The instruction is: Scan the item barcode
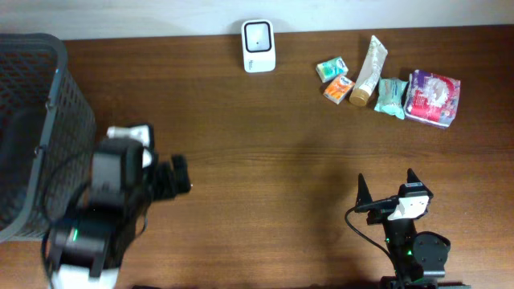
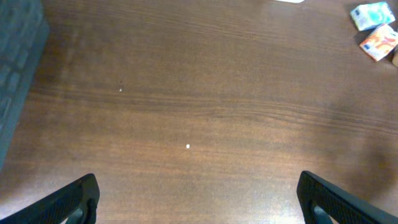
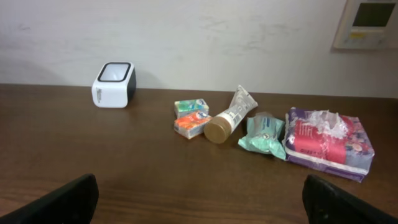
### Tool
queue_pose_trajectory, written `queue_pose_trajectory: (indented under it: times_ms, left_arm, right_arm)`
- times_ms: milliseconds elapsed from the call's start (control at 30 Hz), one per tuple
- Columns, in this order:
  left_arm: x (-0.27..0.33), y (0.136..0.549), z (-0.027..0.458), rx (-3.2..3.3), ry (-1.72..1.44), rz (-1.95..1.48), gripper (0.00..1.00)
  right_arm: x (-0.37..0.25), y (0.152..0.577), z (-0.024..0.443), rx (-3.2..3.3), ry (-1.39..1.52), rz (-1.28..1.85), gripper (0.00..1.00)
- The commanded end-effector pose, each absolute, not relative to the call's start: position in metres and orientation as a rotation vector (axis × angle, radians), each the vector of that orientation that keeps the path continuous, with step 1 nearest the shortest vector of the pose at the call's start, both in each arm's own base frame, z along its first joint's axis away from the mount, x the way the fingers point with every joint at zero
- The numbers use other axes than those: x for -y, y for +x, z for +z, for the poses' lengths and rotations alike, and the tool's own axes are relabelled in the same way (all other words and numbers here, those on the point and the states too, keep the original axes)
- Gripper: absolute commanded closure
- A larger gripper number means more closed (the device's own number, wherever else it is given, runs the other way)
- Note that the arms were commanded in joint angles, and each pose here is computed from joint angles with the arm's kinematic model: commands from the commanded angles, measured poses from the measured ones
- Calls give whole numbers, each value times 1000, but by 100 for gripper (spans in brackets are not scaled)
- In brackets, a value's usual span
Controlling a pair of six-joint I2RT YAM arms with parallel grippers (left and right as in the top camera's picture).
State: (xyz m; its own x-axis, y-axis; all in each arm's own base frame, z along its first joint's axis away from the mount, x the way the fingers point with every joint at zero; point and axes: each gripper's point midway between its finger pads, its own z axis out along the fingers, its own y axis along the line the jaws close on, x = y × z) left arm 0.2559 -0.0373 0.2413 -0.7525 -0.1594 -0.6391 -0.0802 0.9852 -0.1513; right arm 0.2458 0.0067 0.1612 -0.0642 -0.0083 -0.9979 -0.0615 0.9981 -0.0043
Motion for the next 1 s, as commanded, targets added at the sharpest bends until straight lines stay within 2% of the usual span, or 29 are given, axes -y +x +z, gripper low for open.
queue_pose_trajectory:
  times_ms: [0, 100, 267, 467, 633, 800, 967]
  left_arm:
    - [28, 220, 237, -2336, -154, -150, 1]
    - [25, 209, 221, -2299, -137, -143, 1]
    - [31, 226, 187, -2044, 15, -137, 1]
    - [29, 249, 180, -1759, 68, -149, 1]
    - [24, 245, 179, -1558, 66, -145, 1]
    - [14, 245, 158, -1643, 70, -60, 1]
    - [4, 246, 156, -1649, 19, -22, 1]
  right_arm:
    - [-6, 246, 158, -1639, -56, 35, 1]
    - [-6, 246, 158, -1638, -56, 35, 1]
    - [-6, 246, 158, -1639, -56, 35, 1]
    - [-6, 246, 158, -1639, -56, 35, 2]
    - [-6, 246, 158, -1639, -56, 35, 1]
    - [-6, 246, 158, -1639, -56, 35, 1]
    - [-6, 246, 158, -1639, -56, 35, 1]
